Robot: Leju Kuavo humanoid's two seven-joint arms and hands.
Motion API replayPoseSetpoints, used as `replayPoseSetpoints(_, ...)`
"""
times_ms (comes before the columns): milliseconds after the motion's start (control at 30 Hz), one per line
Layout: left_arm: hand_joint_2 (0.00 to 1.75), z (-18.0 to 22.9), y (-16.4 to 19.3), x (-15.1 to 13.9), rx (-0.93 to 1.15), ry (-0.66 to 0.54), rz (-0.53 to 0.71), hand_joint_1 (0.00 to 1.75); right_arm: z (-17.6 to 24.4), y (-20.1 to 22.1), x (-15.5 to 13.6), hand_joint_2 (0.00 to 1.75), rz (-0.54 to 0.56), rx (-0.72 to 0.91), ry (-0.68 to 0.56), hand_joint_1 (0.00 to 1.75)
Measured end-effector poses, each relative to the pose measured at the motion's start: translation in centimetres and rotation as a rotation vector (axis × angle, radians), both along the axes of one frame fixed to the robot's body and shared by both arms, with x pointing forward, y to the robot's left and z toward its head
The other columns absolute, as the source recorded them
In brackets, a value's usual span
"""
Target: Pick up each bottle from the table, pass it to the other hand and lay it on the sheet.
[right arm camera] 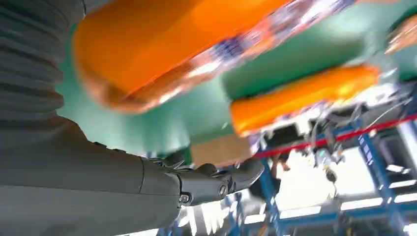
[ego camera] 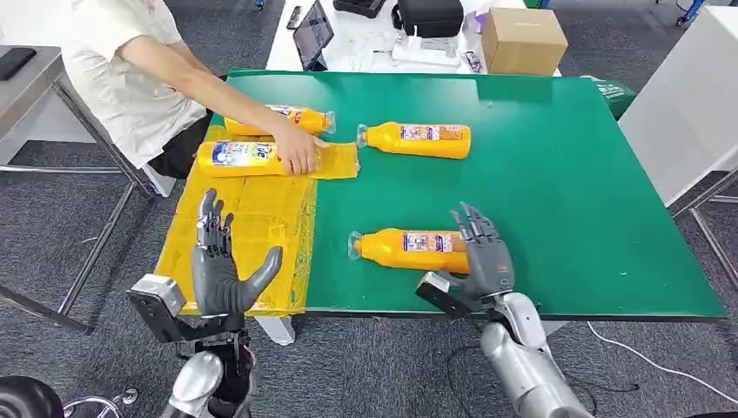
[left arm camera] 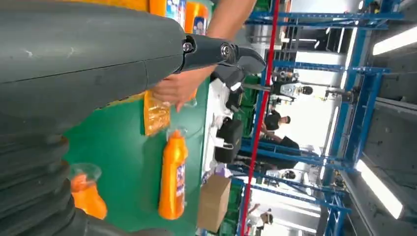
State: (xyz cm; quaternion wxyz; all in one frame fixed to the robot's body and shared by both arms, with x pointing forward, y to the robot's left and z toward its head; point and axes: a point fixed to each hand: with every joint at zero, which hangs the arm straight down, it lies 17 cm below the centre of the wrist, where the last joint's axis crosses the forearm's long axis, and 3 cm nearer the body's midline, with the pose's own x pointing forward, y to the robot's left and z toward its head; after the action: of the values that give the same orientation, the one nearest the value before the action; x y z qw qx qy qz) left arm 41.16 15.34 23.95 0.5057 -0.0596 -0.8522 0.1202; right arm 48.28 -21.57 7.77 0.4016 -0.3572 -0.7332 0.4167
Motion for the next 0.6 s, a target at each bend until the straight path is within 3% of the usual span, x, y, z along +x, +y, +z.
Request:
replayPoseSetpoints(200,1.75,0.3,-2.0,1.1,0.015,0.002,-0.057,0.00,-0.5,2.8,-0.2,1.75,0.151,0.030,0.055,0.00)
replayPoseSetpoints(600,1.75,-0.1,-3.1,1.8,0.031,0.012,-0.083,0.00,-1.2,3.3,-0.3,1.75,0.186,-0.009,0.074,0.00)
